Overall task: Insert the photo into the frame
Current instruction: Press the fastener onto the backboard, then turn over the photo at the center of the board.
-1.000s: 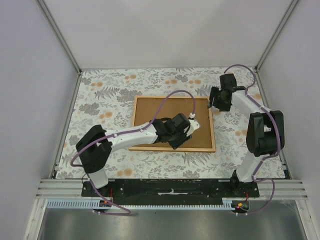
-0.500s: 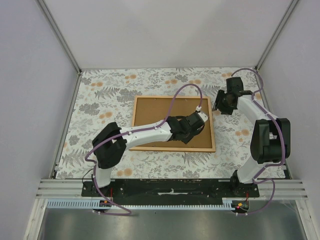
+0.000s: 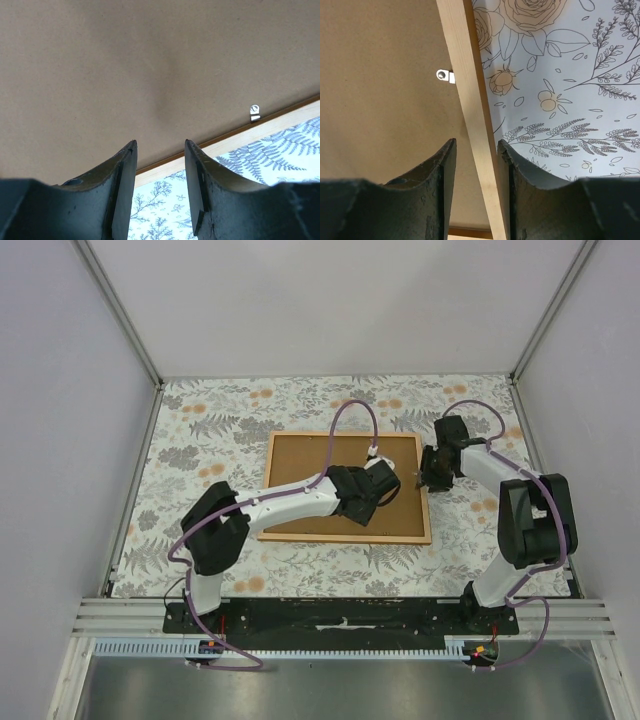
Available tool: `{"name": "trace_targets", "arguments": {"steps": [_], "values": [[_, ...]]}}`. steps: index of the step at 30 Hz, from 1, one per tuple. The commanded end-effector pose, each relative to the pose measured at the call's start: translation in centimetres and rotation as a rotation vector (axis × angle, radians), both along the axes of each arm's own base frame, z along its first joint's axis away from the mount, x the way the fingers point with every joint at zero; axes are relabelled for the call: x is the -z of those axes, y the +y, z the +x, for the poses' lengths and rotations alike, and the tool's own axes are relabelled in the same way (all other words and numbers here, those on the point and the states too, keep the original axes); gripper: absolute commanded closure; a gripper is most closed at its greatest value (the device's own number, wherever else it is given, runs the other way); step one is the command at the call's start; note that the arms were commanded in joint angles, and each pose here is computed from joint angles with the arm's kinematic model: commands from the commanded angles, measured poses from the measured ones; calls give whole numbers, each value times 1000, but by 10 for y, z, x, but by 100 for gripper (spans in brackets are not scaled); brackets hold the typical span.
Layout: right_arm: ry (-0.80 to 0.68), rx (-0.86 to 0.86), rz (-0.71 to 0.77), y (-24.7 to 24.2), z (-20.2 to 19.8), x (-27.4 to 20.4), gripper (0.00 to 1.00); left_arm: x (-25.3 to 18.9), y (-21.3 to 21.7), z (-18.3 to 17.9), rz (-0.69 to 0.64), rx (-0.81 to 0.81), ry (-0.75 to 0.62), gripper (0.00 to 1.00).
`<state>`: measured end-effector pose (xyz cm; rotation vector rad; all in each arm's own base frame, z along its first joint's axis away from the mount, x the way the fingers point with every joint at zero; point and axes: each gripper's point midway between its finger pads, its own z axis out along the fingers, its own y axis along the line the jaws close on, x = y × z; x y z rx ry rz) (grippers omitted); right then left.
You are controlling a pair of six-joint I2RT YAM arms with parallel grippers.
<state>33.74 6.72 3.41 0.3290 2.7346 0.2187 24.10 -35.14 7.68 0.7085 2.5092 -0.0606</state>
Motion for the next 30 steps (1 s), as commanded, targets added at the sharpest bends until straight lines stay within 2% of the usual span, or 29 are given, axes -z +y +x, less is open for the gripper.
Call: {"name": "trace_targets", "arguments": {"steps": [1,6,16,17,19,21,22,27,30], "values": [[-31,1,-78,-5,8,-2,56,-41,-14,-3,-150,8,-18,50],[-18,9,-133,-11,9,0,67,-54,-14,-8,-204,123,-64,47],[27,-23,-195,-14,8,13,67,-69,-26,-19,-300,280,-109,44],[28,-26,-199,-13,8,13,69,-71,-27,-19,-307,293,-119,44],[31,-25,-207,-14,8,12,81,-74,-30,-22,-318,330,-142,43],[25,-23,-215,-15,10,5,96,-80,-33,-22,-322,355,-190,42],[16,-19,-218,-16,13,-1,100,-83,-37,-24,-330,378,-222,41],[-34,-19,-228,-16,25,-38,100,-88,-53,-27,-311,483,-378,36],[-57,-25,-225,-15,28,-57,100,-87,-57,-36,-275,615,-486,37]]}}
